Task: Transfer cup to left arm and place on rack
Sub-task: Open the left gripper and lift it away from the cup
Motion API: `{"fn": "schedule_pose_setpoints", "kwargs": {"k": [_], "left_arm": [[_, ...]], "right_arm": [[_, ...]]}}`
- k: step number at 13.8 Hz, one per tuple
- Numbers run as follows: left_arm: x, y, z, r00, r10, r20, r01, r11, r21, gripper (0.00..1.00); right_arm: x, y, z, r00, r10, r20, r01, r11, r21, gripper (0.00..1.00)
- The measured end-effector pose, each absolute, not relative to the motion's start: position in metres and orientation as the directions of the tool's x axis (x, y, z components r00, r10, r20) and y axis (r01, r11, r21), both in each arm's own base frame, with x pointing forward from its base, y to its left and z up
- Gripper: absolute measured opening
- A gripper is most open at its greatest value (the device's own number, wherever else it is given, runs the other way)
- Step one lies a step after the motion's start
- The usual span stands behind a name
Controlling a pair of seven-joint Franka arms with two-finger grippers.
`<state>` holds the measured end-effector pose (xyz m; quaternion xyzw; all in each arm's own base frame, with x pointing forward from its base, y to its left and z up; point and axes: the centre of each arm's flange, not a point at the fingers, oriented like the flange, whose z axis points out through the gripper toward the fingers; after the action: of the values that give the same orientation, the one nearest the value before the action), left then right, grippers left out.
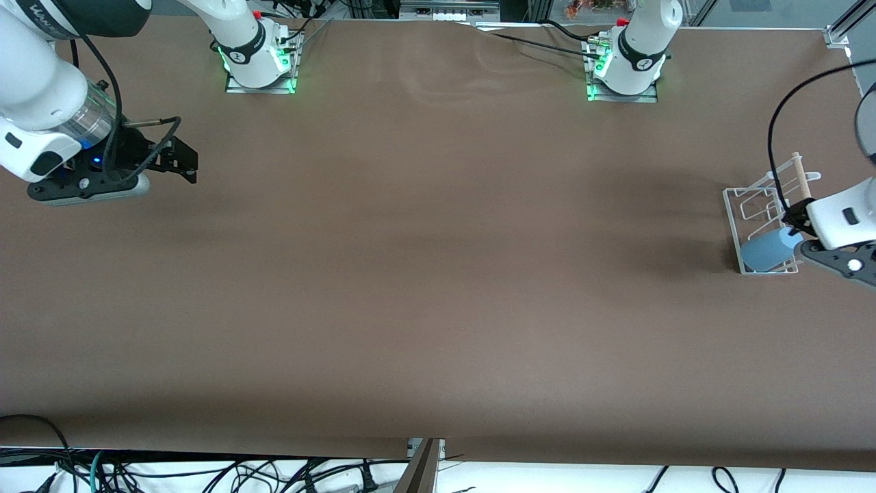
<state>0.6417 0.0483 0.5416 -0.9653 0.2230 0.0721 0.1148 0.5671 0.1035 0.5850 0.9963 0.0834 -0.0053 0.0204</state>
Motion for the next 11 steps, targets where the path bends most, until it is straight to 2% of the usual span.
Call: {"fn": "schedule_pose_setpoints", "kwargs": {"k": [2, 4, 6, 11], "left_arm": [[0.638, 0.032, 0.568, 0.947, -0.298, -0.119, -0.314, -0.938, -0.15, 1.0], [0.63, 0.029, 0.582, 0.988, -0.133, -0.076, -0.135, -0.991, -0.018, 1.0], [0.622, 0.042, 0.59, 0.997, 0.003, -0.075, 0.009, -0.996, 0.087, 1.0], [0.607, 0.035, 0.606, 0.996, 0.035, -0.086, 0.043, -0.995, 0.094, 1.0]], "right_arm": [[0.568, 0.101, 0.591, 0.987, 0.163, -0.004, 0.163, -0.986, 0.04, 1.0], [0.567, 0.1, 0.596, 0.986, 0.166, 0.0, 0.166, -0.985, 0.04, 1.0], [0.563, 0.099, 0.596, 0.986, 0.166, -0.024, 0.166, -0.985, 0.04, 1.0], [0.56, 0.098, 0.595, 0.986, 0.165, -0.038, 0.166, -0.985, 0.04, 1.0]]}}
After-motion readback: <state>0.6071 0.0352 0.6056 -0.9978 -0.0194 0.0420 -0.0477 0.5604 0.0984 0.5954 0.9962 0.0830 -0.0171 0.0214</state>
